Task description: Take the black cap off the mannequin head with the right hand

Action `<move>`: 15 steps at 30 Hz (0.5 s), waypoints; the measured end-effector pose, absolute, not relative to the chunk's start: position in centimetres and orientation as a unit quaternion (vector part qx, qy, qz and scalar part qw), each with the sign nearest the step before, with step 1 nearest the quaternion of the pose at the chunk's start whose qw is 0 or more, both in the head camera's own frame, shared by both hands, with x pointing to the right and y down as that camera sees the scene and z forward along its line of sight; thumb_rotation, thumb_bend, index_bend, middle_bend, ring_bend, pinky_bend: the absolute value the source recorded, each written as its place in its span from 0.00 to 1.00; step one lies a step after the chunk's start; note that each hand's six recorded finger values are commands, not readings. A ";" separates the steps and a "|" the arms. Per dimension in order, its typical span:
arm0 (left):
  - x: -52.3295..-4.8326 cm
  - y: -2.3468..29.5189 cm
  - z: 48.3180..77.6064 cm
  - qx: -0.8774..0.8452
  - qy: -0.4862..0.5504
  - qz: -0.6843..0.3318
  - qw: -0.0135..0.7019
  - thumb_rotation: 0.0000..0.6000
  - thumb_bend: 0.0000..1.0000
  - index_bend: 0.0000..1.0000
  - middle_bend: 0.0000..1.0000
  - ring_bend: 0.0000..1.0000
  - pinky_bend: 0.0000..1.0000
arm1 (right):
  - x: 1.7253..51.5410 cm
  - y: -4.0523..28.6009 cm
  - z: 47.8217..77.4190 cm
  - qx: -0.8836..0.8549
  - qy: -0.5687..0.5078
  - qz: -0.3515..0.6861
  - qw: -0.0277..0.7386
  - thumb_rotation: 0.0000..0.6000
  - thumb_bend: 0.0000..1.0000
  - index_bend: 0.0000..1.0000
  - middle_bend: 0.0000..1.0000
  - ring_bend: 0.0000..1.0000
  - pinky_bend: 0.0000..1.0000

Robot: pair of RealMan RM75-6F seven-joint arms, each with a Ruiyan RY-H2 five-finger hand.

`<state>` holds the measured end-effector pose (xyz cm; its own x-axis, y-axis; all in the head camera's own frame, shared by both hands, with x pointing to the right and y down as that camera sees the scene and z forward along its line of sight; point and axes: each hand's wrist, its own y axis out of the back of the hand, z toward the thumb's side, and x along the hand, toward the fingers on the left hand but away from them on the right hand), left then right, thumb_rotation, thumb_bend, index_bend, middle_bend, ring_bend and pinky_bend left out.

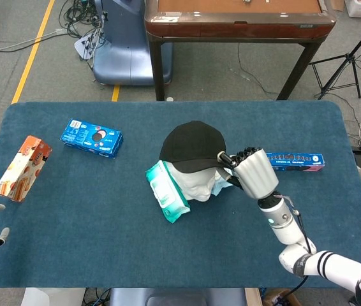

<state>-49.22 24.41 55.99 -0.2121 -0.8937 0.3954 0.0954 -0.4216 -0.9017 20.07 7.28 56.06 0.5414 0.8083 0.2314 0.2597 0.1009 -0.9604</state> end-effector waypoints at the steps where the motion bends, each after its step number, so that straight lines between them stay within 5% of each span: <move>1: -49.2 24.4 56.0 -0.509 0.392 -0.673 0.368 1.00 0.23 0.35 0.35 0.22 0.47 | 20.2 7.1 55.9 -0.629 -0.423 0.226 0.612 1.00 0.42 0.72 1.00 1.00 1.00; 15: -49.2 24.4 56.1 -0.508 0.391 -0.674 0.368 1.00 0.23 0.35 0.35 0.22 0.47 | 22.1 3.2 55.7 -0.580 -0.407 0.265 0.654 1.00 0.43 0.72 1.00 1.00 1.00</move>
